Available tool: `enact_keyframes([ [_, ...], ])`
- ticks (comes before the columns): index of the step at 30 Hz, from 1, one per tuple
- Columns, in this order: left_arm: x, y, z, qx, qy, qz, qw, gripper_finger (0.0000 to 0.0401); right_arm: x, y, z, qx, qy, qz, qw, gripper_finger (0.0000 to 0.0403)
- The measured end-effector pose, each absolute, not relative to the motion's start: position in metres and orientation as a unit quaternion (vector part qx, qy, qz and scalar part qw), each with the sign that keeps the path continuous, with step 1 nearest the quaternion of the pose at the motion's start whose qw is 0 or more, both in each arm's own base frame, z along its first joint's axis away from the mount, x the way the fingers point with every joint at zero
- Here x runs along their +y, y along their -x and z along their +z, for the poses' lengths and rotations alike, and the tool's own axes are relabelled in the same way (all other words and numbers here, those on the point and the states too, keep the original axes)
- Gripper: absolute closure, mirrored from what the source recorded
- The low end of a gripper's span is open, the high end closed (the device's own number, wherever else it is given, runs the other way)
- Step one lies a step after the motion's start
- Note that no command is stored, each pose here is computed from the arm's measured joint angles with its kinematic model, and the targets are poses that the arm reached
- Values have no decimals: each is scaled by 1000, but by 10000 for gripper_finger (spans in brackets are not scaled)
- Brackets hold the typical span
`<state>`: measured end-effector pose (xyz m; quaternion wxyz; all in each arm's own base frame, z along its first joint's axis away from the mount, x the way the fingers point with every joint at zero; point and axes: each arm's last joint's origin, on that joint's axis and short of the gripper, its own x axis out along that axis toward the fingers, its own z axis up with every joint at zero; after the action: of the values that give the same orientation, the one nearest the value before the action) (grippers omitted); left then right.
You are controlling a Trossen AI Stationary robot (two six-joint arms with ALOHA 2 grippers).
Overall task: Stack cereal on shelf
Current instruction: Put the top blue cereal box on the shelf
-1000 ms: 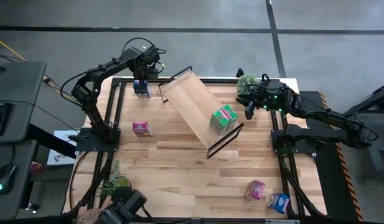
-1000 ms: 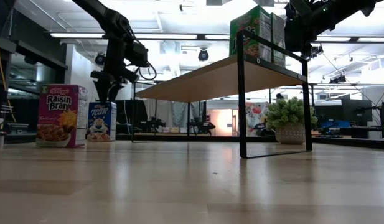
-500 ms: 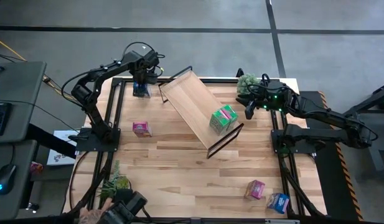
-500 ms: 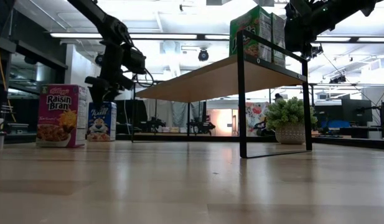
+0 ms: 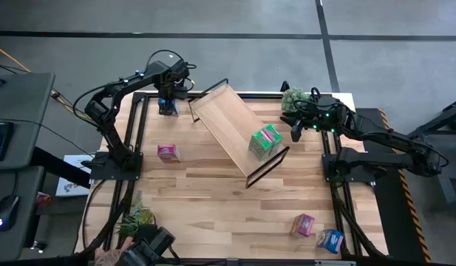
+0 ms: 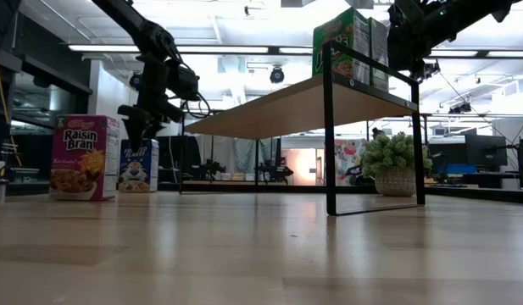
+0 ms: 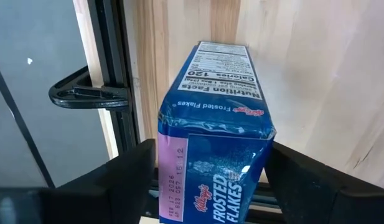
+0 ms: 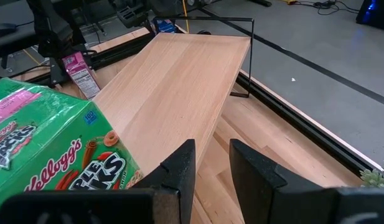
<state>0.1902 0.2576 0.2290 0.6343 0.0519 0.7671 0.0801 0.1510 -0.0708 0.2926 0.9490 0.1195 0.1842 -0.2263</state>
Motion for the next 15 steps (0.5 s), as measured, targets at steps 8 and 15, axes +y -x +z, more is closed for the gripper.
enact_keyframes([
  [8,257,-190,229,768,-49,82,633,172,-71,-151,293,184,-120,-226,949,311],
  [15,257,-191,229,770,-52,83,630,225,-71,-151,293,184,-119,-226,949,311],
])
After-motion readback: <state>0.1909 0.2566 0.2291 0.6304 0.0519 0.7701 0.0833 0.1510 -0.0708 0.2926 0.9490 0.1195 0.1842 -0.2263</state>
